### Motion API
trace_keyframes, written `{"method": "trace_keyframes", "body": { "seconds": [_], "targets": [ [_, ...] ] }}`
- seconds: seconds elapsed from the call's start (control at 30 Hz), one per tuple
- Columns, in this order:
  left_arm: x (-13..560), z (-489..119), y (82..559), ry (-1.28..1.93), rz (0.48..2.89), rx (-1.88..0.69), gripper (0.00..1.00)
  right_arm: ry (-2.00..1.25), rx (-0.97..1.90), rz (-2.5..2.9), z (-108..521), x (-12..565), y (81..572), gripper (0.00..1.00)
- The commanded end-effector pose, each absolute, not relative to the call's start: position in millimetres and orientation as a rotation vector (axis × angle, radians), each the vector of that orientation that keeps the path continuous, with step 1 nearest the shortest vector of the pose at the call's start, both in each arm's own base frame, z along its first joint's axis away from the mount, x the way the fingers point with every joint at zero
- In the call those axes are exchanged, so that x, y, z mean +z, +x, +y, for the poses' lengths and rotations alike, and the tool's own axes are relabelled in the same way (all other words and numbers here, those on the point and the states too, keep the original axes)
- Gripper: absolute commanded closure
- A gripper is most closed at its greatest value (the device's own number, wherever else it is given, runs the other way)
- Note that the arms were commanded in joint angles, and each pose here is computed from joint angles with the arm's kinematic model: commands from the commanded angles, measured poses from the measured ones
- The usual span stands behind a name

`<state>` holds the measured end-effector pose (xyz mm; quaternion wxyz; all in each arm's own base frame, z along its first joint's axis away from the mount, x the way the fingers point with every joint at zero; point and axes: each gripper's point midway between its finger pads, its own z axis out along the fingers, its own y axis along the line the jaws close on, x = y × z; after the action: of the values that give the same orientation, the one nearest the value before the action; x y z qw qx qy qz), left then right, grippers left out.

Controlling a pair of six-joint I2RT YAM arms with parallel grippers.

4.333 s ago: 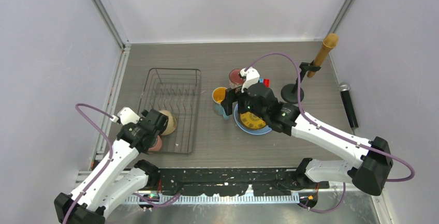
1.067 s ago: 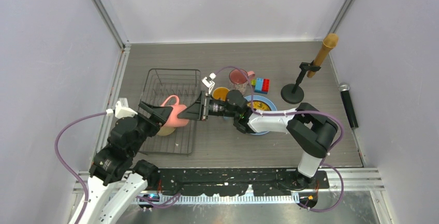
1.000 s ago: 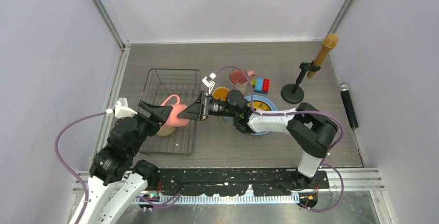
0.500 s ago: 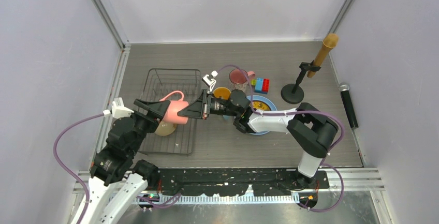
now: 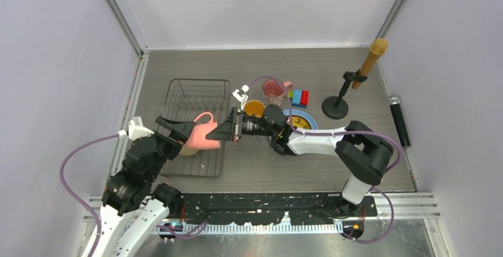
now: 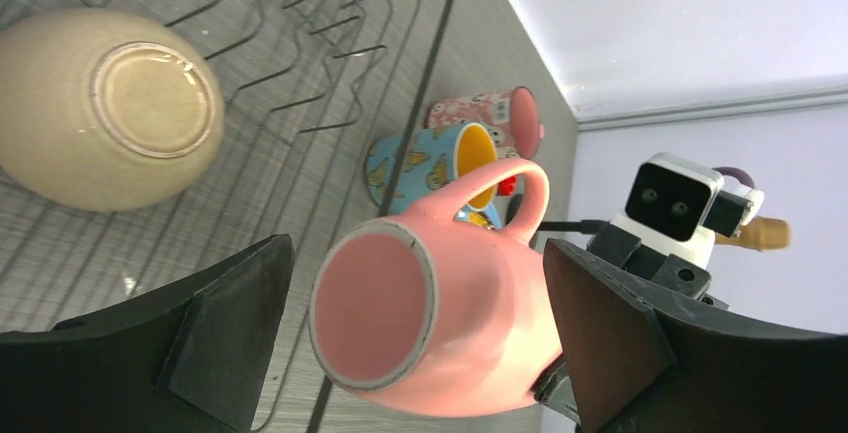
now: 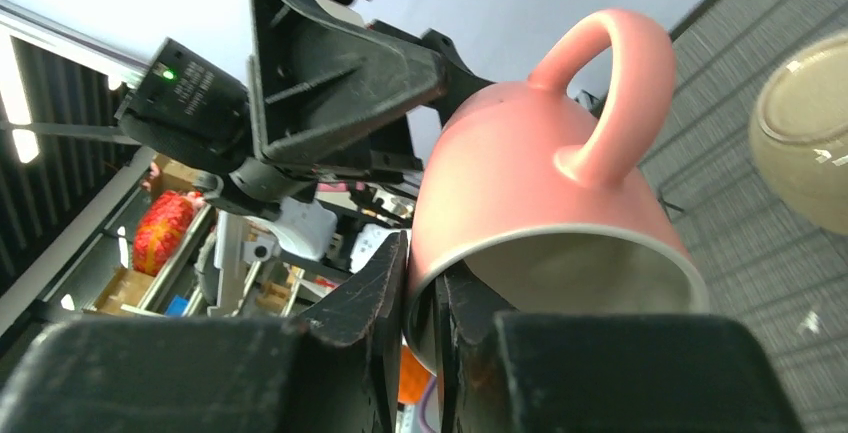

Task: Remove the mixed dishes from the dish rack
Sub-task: Place the cup at the center of the board.

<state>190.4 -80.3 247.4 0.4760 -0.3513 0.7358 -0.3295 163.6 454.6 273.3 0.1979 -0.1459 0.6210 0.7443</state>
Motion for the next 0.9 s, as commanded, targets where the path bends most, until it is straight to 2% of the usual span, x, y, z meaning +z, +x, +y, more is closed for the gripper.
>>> {"method": "trace_keyframes", "body": {
  "seconds": [0.0,0.23,0.53,0.7,0.87],
  "targets": [
    [251.3,-68.5,187.1,-0.835,1.814,-0.711,0.0,-0.496,2.059,1.571,441.0,306.9,153.8,0.99],
    [244.6,-60.5,183.2,-0.802,1.908,-0.581,0.0,-0.534,1.911,1.61,427.5,300.7,153.4,0.99],
    [234.7,-57.9,185.2,-0.784,1.932,-0.532,0.0,-0.539,1.435,1.725,368.8,291.8,166.9,0.99],
    [227.4,-49.3,187.6,-0.764,1.991,-0.407,0.0,-0.506,1.098,1.966,325.3,247.5,178.8,0.99],
    [216.3,-47.8,189.8,-0.735,2.069,-0.316,0.0,-0.568,0.973,2.095,304.7,227.6,170.2,0.99]
  ]
}}
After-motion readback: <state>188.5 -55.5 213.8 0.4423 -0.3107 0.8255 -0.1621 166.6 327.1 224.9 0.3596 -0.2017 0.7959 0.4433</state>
